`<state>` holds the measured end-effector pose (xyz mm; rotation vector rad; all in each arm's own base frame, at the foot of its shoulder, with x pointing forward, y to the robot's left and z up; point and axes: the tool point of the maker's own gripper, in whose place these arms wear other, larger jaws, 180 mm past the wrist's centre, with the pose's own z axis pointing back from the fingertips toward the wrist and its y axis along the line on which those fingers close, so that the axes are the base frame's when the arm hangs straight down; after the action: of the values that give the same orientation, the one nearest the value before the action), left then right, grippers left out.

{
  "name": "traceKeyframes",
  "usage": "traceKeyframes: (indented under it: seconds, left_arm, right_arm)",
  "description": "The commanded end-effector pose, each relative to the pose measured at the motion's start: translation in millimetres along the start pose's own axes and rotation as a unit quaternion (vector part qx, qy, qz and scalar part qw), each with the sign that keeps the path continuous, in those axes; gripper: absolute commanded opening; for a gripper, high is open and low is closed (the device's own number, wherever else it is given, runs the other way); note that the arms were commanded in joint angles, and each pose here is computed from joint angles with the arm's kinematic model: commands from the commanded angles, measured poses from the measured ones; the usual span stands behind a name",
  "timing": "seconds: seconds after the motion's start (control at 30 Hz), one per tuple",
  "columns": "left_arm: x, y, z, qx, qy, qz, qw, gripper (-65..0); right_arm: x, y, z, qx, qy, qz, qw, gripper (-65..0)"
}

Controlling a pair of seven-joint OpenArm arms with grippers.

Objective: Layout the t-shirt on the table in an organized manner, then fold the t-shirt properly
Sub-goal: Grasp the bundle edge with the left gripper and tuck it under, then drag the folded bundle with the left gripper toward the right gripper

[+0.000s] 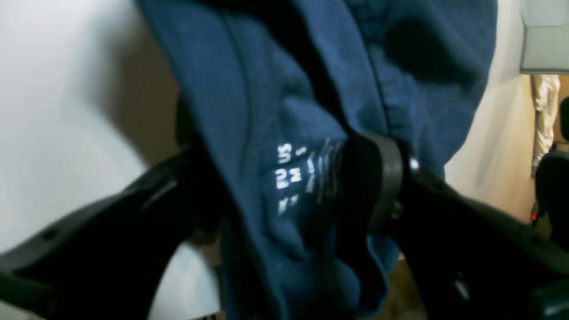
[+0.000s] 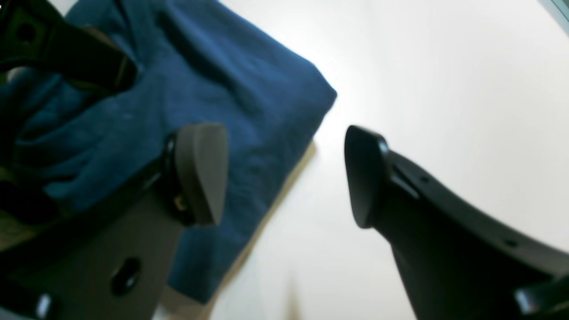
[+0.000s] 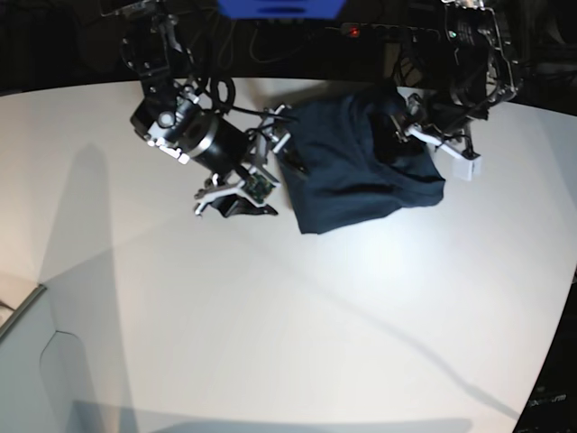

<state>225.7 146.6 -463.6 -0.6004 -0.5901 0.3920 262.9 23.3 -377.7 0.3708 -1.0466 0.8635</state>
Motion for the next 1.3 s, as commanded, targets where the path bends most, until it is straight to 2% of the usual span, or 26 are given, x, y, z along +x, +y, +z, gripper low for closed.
traceKeyframes:
  seconds: [0.0, 0.1, 0.23, 0.43, 0.5, 0.57, 0.7, 0.77, 0.93, 1.13, 1.2, 1.27]
  left_arm:
    - [-1.0, 2.6, 0.0, 0.008, 0.011, -0.006, 1.0, -28.6]
    - [3.9, 1.0, -1.6, 0.009, 0.008, -0.012, 1.0, -42.4]
    - [23.1, 0.3, -10.2, 0.035, 0.008, -0.058, 0.998, -64.8]
    - [40.2, -33.3, -38.7, 0.045, 0.04, -0.184, 0.981, -64.8]
    - [50.0, -50.6, -49.0, 0.042, 0.046, -0.233, 0.971, -64.7]
    - [50.8, -67.8, -63.8, 0.038, 0.067, -0.288, 0.955, -64.7]
    - [39.9, -97.7, -98.0, 0.024, 0.131, -0.396, 0.908, -64.7]
    - [34.3, -112.6, -114.7, 0.009, 0.148, -0.444, 0.884, -64.7]
    - [15.8, -150.7, -141.6, -0.04, 0.147, -0.551, 0.82, -64.7]
    - [-10.5, -197.6, -151.6, -0.108, 0.134, -0.67, 0.722, -64.7]
    - [-22.3, -209.7, -152.0, -0.13, 0.131, -0.693, 0.697, -64.7]
    - [-25.1, -220.7, -152.5, -0.145, 0.121, -0.711, 0.677, -64.7]
  right_arm:
    - [16.9, -4.6, 1.0, -0.002, -0.03, 0.004, 0.9995, -23.9]
    - [10.2, -25.0, 7.8, -0.032, -0.024, -0.008, 0.9992, -23.9]
    - [1.6, -50.6, 18.2, -0.072, -0.018, -0.026, 0.9969, -23.9]
    - [-19.7, -80.4, 39.4, -0.122, 0.0, -0.047, 0.9914, -23.9]
    - [-30.2, -88.9, 49.1, -0.14, 0.009, -0.057, 0.9885, -23.9]
    - [-38.0, -97.5, 58.1, -0.157, 0.016, -0.064, 0.9854, -23.9]
    - [-56.3, -114.6, 78.9, -0.193, 0.033, -0.079, 0.9775, -23.9]
    - [-64.0, -123.2, 91.9, -0.213, 0.04, -0.085, 0.9725, -23.9]
    - [-74.4, -139.7, 120.3, -0.256, 0.051, -0.092, 0.9608, -23.9]
    - [-91.6, -144.8, 150.0, -0.29, 0.073, -0.101, 0.9489, -23.9]
    - [-97.2, -142.7, 154.9, -0.292, 0.079, -0.105, 0.9472, -23.9]
    - [-101.4, -140.3, 157.7, -0.293, 0.085, -0.108, 0.9463, -23.9]
